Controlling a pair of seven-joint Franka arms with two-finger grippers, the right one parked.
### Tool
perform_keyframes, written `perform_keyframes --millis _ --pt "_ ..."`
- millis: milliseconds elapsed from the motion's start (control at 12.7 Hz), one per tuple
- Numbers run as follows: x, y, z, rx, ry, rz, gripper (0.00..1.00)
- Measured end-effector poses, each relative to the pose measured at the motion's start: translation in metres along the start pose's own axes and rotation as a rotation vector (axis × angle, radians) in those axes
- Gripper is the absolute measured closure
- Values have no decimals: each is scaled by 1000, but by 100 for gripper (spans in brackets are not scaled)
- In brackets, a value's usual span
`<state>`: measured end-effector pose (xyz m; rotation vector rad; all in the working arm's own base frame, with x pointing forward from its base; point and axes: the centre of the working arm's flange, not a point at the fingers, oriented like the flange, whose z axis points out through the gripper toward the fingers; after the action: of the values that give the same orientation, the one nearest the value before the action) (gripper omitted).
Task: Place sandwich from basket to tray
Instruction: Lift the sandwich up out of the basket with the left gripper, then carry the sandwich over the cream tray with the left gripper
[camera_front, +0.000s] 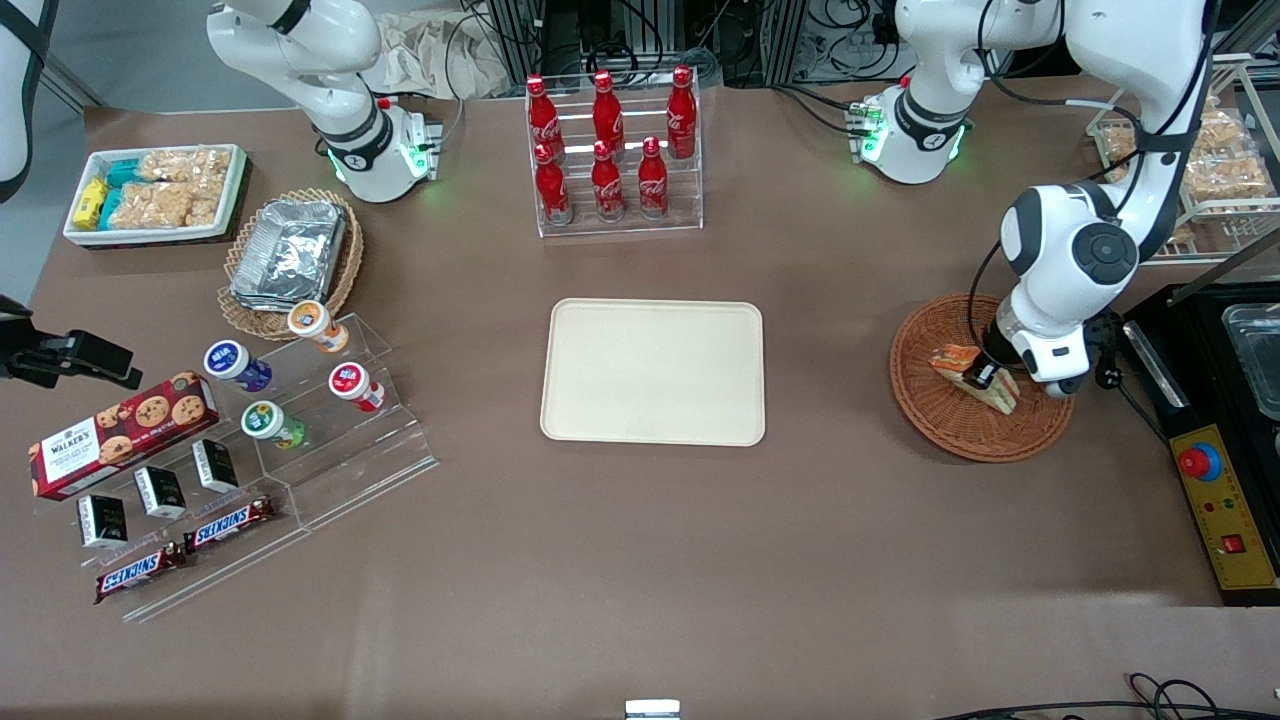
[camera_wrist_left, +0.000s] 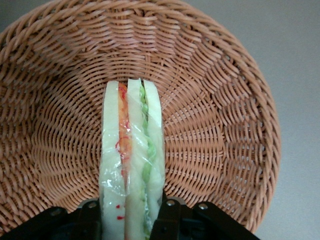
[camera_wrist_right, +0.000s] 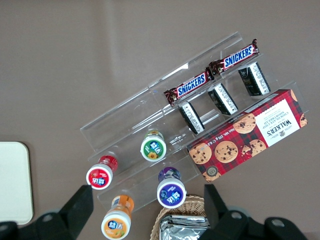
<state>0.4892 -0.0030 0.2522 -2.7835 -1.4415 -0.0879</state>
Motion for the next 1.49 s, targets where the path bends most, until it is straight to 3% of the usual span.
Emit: perform_keyframes --millis 315,551,787,944,1258,1494 --pt "12 12 -70 22 -16 99 80" --pt "23 24 -168 61 -45 203 80" --pt "18 45 -271 72 -52 379 80" --pt "-5 63 -319 62 -37 506 80" --pt "-98 113 -373 18 14 716 80" --pt "-162 144 -369 2 -2 832 80"
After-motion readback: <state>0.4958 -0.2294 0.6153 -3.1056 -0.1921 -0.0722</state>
